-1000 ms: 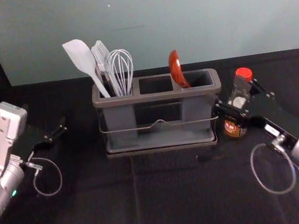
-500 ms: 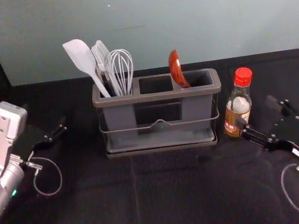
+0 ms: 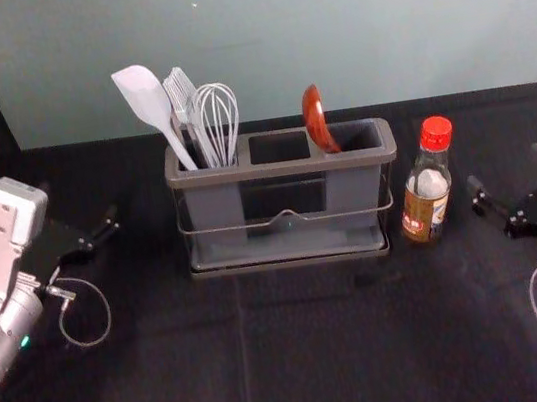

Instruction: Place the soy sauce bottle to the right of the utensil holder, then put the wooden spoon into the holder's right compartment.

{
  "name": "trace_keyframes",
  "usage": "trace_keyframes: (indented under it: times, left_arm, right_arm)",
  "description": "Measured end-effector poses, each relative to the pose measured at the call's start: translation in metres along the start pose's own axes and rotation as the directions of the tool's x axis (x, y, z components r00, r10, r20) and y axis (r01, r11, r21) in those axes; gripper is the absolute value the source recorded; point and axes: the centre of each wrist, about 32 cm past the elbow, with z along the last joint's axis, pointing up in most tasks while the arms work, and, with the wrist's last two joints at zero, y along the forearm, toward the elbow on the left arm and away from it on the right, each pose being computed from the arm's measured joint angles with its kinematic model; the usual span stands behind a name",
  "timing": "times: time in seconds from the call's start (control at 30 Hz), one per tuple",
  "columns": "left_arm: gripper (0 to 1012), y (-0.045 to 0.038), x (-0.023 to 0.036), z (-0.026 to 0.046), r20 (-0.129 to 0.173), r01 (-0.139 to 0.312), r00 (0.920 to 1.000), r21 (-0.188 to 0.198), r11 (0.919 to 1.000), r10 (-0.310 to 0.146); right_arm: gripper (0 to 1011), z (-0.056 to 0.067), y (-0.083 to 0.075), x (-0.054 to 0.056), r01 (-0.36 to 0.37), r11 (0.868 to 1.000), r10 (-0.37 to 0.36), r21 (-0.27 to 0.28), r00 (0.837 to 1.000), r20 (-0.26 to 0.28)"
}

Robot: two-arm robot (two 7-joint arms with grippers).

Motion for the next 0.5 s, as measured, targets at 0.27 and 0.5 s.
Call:
trace_keyframes:
  times: [0.27,0.5]
  left_arm:
    - [1005,0.0000,0.0000,0.0000,0.000,0.000,1.0000,0.000,1.0000,0.000]
    - [1005,0.0000,0.0000,0.0000,0.000,0.000,1.0000,0.000,1.0000,0.000]
  right_arm:
    - [1002,-0.016,0.021,-0.004,0.109,0.994,-0.110,0.016,0.988,0.108]
    - [1003,-0.026,0.040,-0.008,0.130,0.991,-0.131,0.018,0.978,0.161]
